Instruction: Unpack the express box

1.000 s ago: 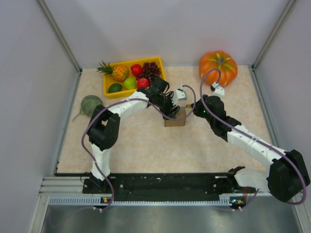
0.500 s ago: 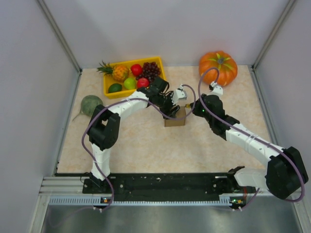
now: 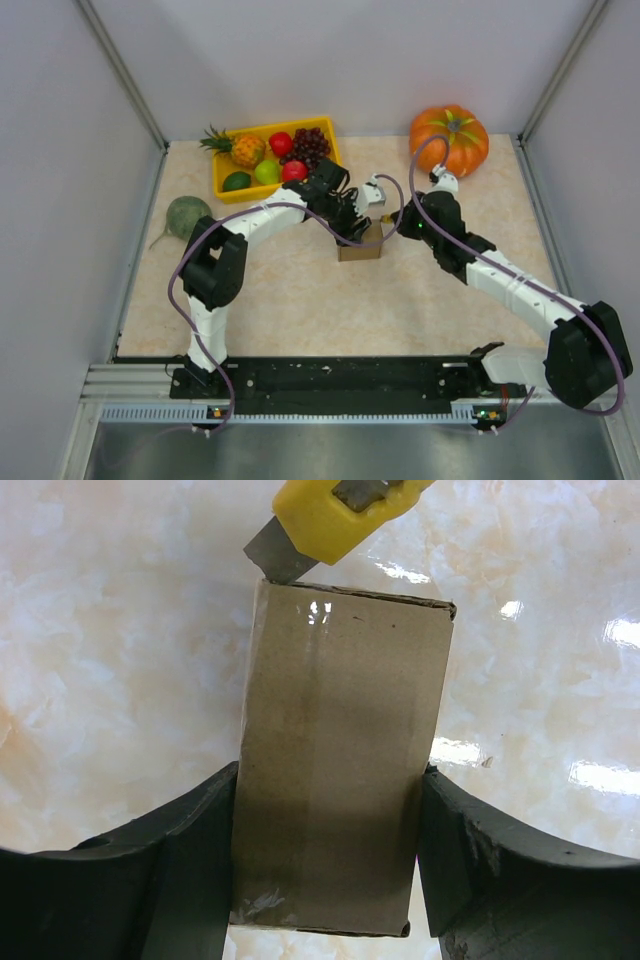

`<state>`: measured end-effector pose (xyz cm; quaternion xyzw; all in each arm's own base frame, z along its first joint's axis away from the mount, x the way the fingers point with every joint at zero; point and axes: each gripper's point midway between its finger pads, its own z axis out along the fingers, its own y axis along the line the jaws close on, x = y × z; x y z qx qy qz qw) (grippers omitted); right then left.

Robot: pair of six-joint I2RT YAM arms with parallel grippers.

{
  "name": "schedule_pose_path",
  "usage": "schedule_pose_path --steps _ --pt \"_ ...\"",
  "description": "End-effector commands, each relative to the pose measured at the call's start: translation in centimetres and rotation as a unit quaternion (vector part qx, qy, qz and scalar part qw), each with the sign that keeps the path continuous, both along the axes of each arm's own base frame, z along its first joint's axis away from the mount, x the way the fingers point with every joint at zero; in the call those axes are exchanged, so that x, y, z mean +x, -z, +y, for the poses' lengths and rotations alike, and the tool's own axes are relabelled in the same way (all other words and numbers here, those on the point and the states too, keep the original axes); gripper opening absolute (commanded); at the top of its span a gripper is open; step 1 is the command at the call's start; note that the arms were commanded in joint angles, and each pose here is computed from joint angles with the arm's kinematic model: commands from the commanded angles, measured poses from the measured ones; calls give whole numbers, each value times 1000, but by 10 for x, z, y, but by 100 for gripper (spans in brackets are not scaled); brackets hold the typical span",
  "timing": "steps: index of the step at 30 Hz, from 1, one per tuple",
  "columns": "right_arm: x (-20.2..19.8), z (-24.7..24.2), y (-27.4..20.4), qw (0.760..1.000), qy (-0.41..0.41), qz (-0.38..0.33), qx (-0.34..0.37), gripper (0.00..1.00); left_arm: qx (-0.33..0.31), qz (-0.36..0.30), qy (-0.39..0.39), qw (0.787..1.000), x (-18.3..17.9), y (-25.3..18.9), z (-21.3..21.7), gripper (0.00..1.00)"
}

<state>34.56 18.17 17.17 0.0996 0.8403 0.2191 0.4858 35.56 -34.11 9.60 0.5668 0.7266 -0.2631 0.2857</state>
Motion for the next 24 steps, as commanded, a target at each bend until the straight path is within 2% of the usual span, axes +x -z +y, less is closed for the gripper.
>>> schedule_pose_path --steps 1,12,19,24 --pt "-44 15 25 991 -87 100 -18 0 69 8 -38 997 7 37 23 33" --pt "-58 20 24 985 -112 133 -15 0 83 10 -64 994 13 45 28 33" --pt "-62 16 16 985 -114 131 -19 0 82 6 -66 994 14 42 28 33" --pt "-58 8 -7 991 -92 97 -17 0 73 9 -49 996 9 40 26 34"
